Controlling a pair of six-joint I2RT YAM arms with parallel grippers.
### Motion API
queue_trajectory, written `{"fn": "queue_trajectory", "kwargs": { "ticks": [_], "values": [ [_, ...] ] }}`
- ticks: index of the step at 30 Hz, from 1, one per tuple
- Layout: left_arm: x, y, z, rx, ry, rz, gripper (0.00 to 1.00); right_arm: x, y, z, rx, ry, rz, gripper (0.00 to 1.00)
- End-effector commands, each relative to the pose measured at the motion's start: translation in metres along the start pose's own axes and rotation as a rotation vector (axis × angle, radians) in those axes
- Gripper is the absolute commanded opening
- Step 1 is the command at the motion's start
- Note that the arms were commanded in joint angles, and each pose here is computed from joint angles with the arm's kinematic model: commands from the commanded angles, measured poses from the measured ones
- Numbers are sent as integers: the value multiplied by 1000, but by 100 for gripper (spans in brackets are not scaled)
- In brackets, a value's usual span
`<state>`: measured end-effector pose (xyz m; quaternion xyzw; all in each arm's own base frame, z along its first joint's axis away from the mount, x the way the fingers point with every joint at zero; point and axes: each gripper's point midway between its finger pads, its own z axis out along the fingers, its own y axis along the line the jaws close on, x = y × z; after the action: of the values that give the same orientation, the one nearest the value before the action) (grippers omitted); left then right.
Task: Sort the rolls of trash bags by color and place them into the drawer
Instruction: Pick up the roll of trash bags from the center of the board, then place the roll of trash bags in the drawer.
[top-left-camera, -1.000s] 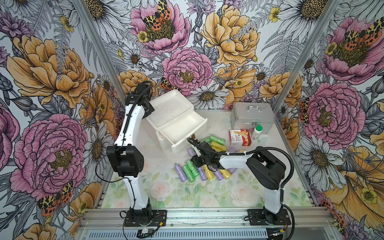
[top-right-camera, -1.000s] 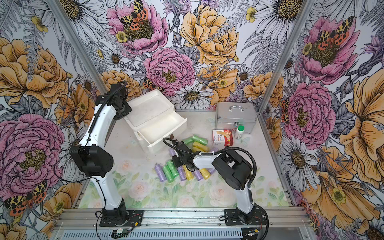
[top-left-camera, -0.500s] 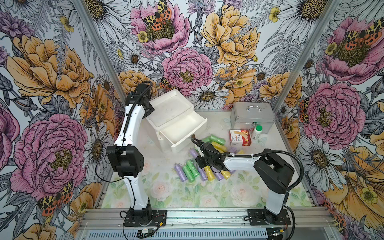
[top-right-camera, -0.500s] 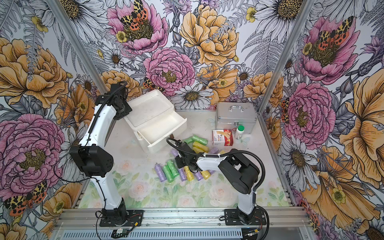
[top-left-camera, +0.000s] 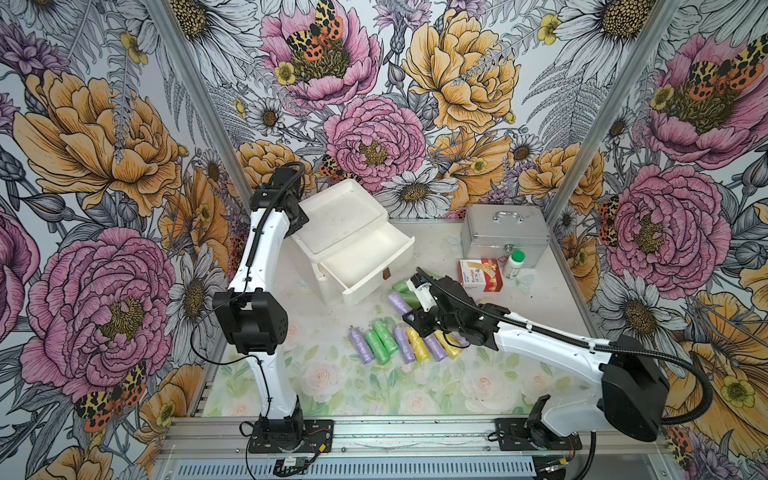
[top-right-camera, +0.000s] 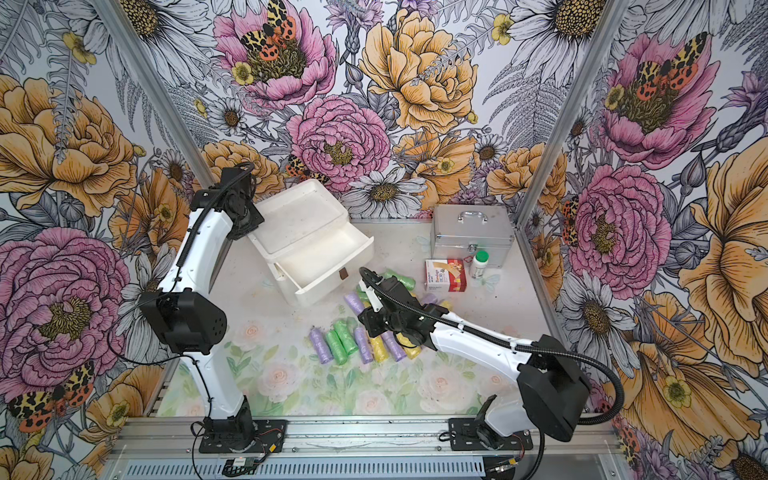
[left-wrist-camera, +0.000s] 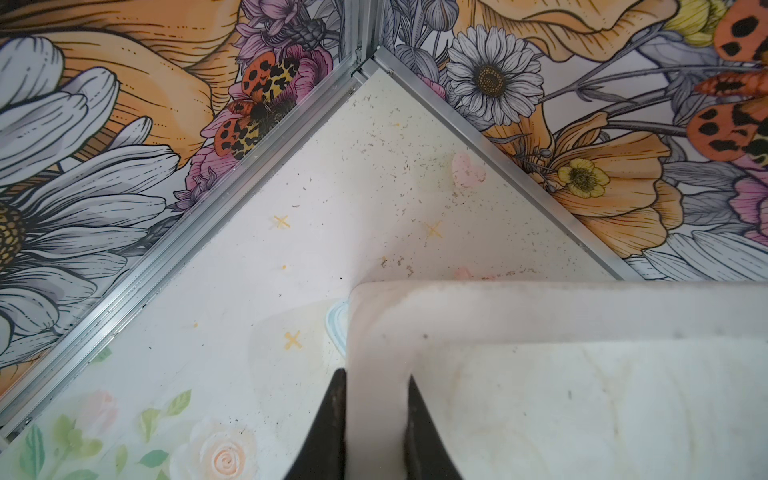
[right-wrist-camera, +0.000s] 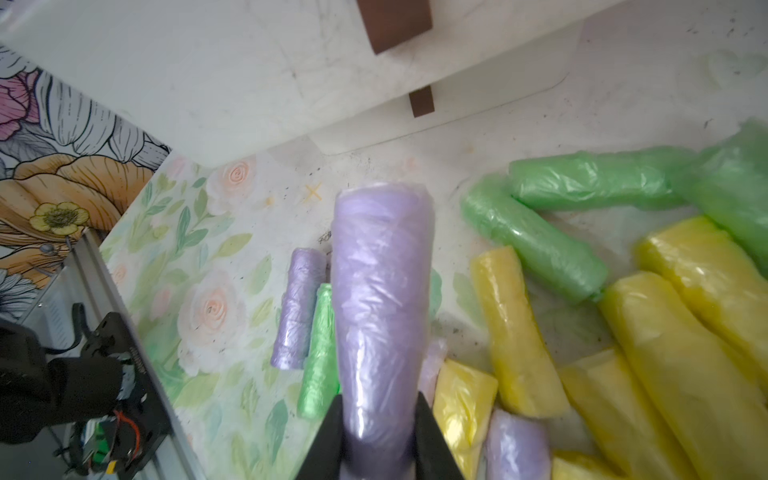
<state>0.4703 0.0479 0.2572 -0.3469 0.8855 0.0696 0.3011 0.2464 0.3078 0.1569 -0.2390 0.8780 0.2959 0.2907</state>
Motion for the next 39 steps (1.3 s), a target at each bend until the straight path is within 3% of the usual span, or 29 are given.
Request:
{"fn": "queue_trajectory", "kwargs": {
  "ticks": [1,4,8,15,19,26,33,39],
  "values": [
    [23,-34,12,116,86,-25,0,2,16,-31,-84,20,60,24],
    [24,-37,13,121,89,-25,0,-20,37,-58,-157,-47,104,24],
    [24,-40,10,129,85,-22,0,-66,36,-83,-155,-166,228,24],
    [26,-40,7,132,85,-36,0,-155,47,-95,-197,-359,445,25],
    [27,-44,4,141,83,-37,0,-190,44,-84,-232,-441,628,25],
    [26,-46,2,147,78,-41,0,-215,24,-50,-326,-567,967,25],
    [31,-54,3,175,106,-36,0,-229,20,-29,-282,-636,1087,28],
    [34,-58,4,183,117,-35,0,-228,53,4,-304,-605,1108,31]
  ]
}}
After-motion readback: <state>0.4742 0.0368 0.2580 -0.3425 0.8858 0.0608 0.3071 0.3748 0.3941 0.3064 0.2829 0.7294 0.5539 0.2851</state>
